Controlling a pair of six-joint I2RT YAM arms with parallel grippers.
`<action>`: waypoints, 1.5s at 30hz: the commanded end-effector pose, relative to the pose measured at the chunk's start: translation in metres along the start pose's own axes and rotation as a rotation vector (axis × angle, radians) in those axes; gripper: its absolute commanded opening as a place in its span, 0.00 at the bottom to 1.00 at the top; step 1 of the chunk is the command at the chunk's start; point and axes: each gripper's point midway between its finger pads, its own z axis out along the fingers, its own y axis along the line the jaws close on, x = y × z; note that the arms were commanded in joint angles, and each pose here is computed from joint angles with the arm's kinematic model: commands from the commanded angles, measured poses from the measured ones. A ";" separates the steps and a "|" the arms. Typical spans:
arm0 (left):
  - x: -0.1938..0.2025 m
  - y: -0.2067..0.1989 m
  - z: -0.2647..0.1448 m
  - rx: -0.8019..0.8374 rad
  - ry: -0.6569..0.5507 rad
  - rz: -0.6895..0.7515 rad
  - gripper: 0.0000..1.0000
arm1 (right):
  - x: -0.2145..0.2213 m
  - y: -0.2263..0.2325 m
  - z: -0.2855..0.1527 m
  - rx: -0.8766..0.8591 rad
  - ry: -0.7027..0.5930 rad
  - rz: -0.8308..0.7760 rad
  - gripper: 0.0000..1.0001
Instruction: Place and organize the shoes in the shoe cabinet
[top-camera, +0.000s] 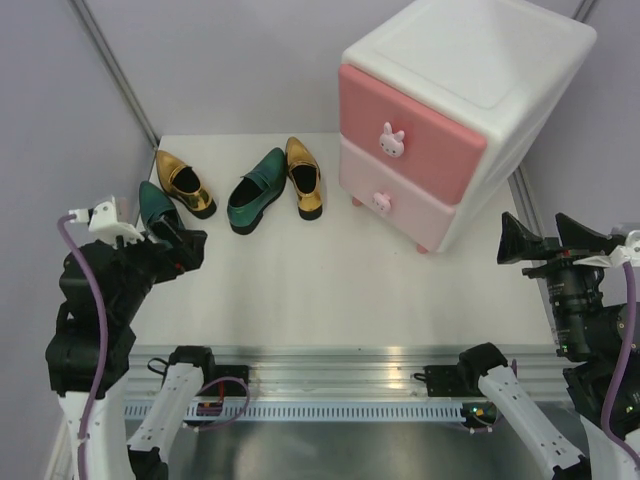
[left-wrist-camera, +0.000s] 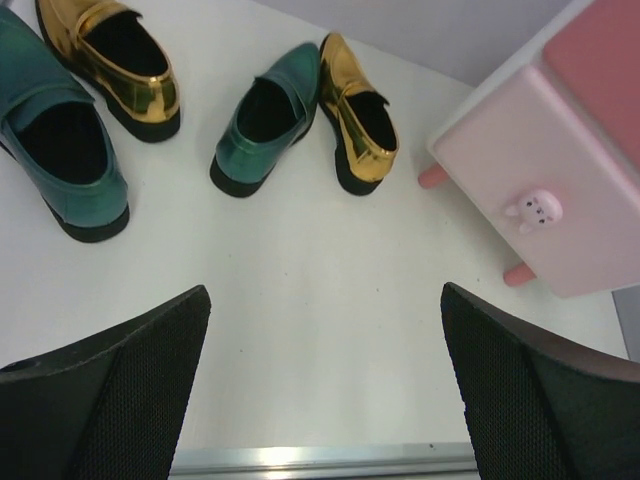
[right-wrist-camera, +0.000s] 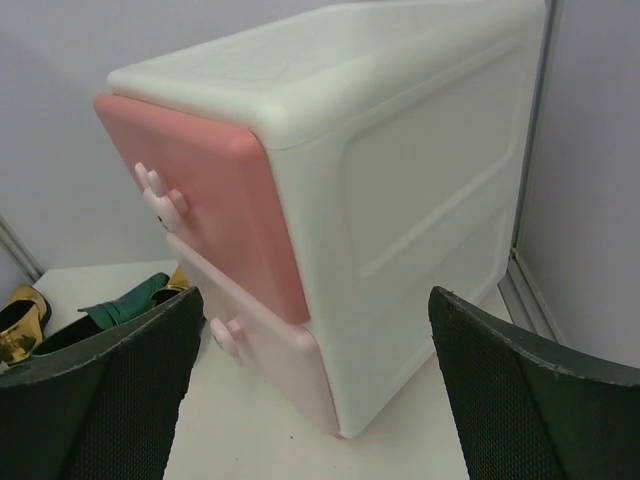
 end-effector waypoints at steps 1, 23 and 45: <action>0.022 -0.006 0.031 0.046 0.119 0.009 1.00 | 0.006 0.008 0.002 -0.040 0.024 0.005 0.98; 0.108 -0.169 0.178 0.504 0.311 0.158 1.00 | 0.040 0.032 0.009 -0.149 0.147 0.031 0.98; 0.211 -0.314 0.274 0.702 0.184 0.442 0.97 | 0.044 0.048 -0.003 -0.250 0.176 0.062 0.98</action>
